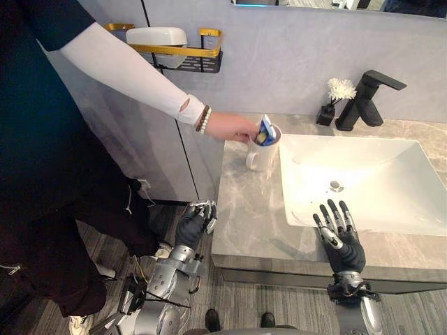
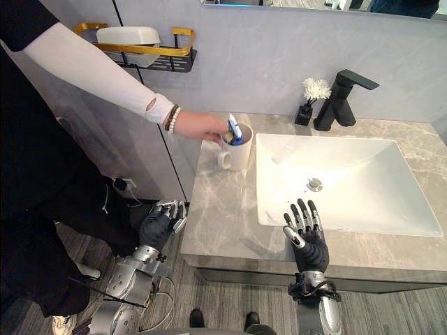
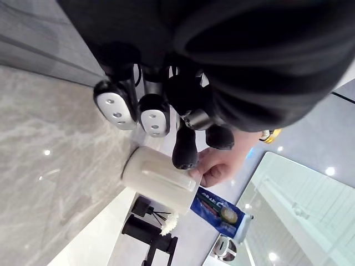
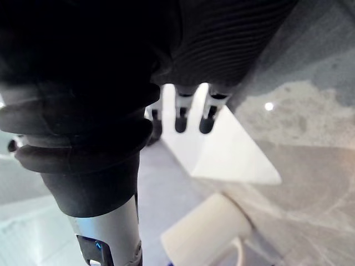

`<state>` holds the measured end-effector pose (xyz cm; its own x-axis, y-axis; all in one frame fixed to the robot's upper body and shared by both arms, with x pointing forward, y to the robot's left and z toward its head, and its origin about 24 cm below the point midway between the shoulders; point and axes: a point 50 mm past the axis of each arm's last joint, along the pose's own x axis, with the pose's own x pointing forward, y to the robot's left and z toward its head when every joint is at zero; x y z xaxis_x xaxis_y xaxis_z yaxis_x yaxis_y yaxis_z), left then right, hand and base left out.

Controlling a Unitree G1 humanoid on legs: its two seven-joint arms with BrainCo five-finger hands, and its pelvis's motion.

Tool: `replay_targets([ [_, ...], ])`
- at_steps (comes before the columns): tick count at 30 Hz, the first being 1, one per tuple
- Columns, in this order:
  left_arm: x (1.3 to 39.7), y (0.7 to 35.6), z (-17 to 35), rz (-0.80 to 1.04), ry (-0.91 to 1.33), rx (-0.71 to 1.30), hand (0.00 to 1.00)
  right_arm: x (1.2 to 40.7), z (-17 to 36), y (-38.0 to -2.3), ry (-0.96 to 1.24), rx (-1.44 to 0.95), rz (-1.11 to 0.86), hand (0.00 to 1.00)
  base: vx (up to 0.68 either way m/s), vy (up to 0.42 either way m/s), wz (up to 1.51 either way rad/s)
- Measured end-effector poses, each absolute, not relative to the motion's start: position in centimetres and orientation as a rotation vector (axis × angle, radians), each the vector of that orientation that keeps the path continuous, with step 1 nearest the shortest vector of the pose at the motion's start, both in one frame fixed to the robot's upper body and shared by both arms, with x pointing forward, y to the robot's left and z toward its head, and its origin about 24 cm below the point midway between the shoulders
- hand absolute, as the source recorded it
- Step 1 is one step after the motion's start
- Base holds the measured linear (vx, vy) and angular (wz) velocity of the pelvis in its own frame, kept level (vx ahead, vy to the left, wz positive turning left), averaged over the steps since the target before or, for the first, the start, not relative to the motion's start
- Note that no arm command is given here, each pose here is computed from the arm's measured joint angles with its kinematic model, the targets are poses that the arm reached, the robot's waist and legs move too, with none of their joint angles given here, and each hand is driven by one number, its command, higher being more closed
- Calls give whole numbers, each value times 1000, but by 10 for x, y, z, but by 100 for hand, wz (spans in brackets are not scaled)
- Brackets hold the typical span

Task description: Organize washtable

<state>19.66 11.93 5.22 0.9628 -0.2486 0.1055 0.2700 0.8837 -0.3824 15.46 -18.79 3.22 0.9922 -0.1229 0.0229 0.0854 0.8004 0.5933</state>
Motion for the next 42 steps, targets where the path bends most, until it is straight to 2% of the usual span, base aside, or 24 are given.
replay_targets([
  [42,197,123,55,-278,-60,-383,100,164,34,-188,-48,580,-38,0,-1,0,5],
])
